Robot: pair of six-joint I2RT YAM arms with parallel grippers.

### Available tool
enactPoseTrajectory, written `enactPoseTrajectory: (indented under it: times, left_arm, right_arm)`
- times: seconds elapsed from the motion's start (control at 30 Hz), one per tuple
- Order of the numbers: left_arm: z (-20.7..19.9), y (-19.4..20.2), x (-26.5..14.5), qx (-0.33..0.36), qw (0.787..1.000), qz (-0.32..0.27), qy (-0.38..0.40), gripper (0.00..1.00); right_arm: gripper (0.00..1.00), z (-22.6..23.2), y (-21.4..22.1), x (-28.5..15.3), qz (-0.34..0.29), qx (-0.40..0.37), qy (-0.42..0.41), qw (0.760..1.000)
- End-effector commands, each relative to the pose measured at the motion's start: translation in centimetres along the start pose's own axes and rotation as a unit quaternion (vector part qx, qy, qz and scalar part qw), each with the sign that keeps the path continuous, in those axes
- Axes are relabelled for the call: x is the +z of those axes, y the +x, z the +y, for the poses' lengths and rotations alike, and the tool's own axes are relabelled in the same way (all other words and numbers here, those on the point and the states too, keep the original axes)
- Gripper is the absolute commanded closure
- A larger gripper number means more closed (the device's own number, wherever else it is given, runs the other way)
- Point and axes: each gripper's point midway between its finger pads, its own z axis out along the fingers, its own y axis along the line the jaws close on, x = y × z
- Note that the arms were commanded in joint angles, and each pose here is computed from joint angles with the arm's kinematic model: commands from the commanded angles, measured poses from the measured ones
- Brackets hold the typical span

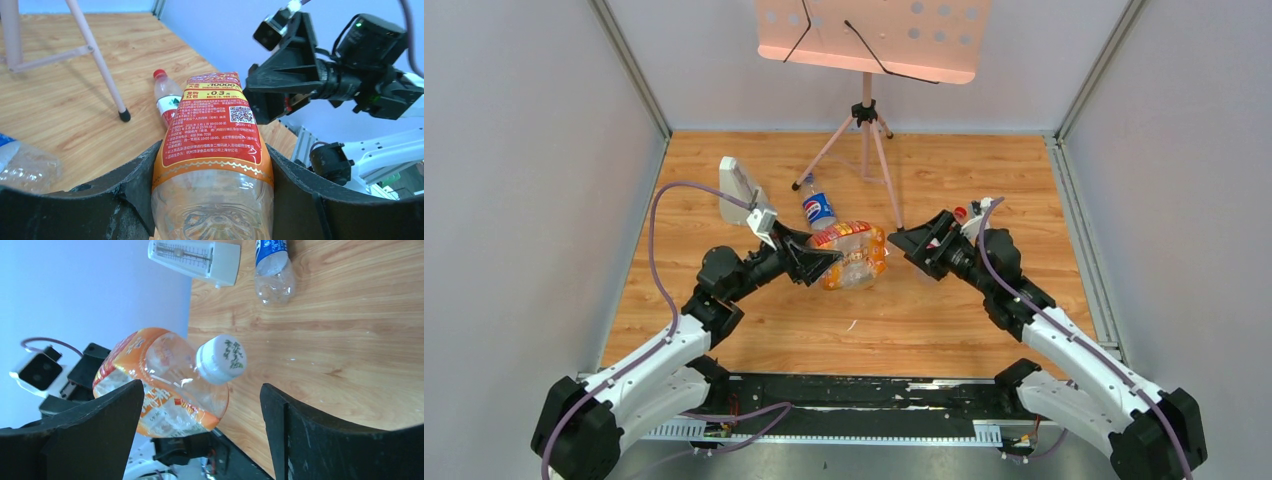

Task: Unscrew the bottle caps

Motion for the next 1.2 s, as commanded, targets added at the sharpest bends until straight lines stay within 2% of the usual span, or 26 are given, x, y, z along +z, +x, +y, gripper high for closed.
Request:
enactPoseTrajectory:
  times: [0.0,0.03,0.2,0.33,0.37,0.47,0.5,0.53,0.57,0.6,0.63,0.67,0.73,0.87,0.97,1.17]
  left_arm:
    - [-2.0,-2.4,0.3,0.012,0.998,-0.047,0.044,1.00]
    - [-2.1,-2.5,0.3,0.012,0.998,-0.050,0.047,1.00]
    - [-2.2,-2.2,0.2,0.012,0.997,-0.050,0.054,1.00]
    - [-2.6,-1.9,-0.1,0.010,0.997,-0.047,0.063,1.00]
    - [-2.6,-1.9,-0.2,0.010,0.997,-0.048,0.062,1.00]
    - [-2.3,-1.5,-0.5,0.009,0.997,-0.048,0.056,0.96]
    - [-2.1,-1.3,-0.6,0.008,0.998,-0.046,0.051,0.91]
    - [-1.9,-1.1,-0.7,0.010,0.998,-0.042,0.047,0.86]
    - [-1.8,-0.9,-0.7,0.011,0.998,-0.039,0.045,0.67]
    - [-1.7,-0.8,-0.7,0.013,0.999,-0.031,0.040,0.42]
    - [-1.5,-0.6,-0.7,0.013,0.999,-0.025,0.035,0.31]
    - [-1.2,-0.2,-0.7,0.014,1.000,-0.010,0.024,0.15]
    - [-0.9,-0.1,-0.8,0.021,1.000,0.010,0.010,0.02]
    - [-0.1,-0.5,-1.4,0.050,0.998,0.030,-0.028,0.00]
    - [-0.5,-1.7,-1.5,0.080,0.996,0.034,-0.031,0.00]
    - [-1.8,-0.6,-0.3,0.094,0.989,0.112,0.023,0.00]
  right_arm:
    - [0.14,2.8,-1.8,0.9,-0.019,0.087,-0.048,0.995]
    - [0.15,2.7,-2.0,1.2,-0.021,0.103,-0.043,0.994]
    - [0.36,2.8,-2.0,2.4,-0.013,0.141,-0.058,0.988]
    - [0.44,2.5,-2.3,2.7,-0.025,0.149,-0.060,0.987]
    - [0.58,2.7,-2.4,2.6,-0.028,0.147,-0.065,0.987]
    - [0.80,3.3,-2.6,2.2,-0.030,0.133,-0.076,0.988]
    - [0.89,3.4,-2.6,2.0,-0.030,0.123,-0.075,0.989]
    - [0.94,3.4,-2.6,1.9,-0.031,0.112,-0.074,0.990]
    - [0.99,3.3,-2.6,1.8,-0.032,0.099,-0.069,0.992]
    - [1.00,3.2,-2.6,1.8,-0.032,0.085,-0.062,0.994]
    - [1.00,3.2,-2.8,1.7,-0.033,0.070,-0.055,0.995]
    - [1.00,2.9,-2.7,1.6,-0.034,0.054,-0.045,0.997]
    - [1.00,2.4,-3.0,1.3,-0.043,0.023,-0.030,0.998]
    - [1.00,1.2,-3.8,0.6,-0.063,-0.035,0.007,0.997]
    - [1.00,1.7,-4.0,0.5,-0.057,-0.095,0.005,0.994]
    - [1.00,2.4,-2.6,1.2,0.008,-0.160,-0.008,0.987]
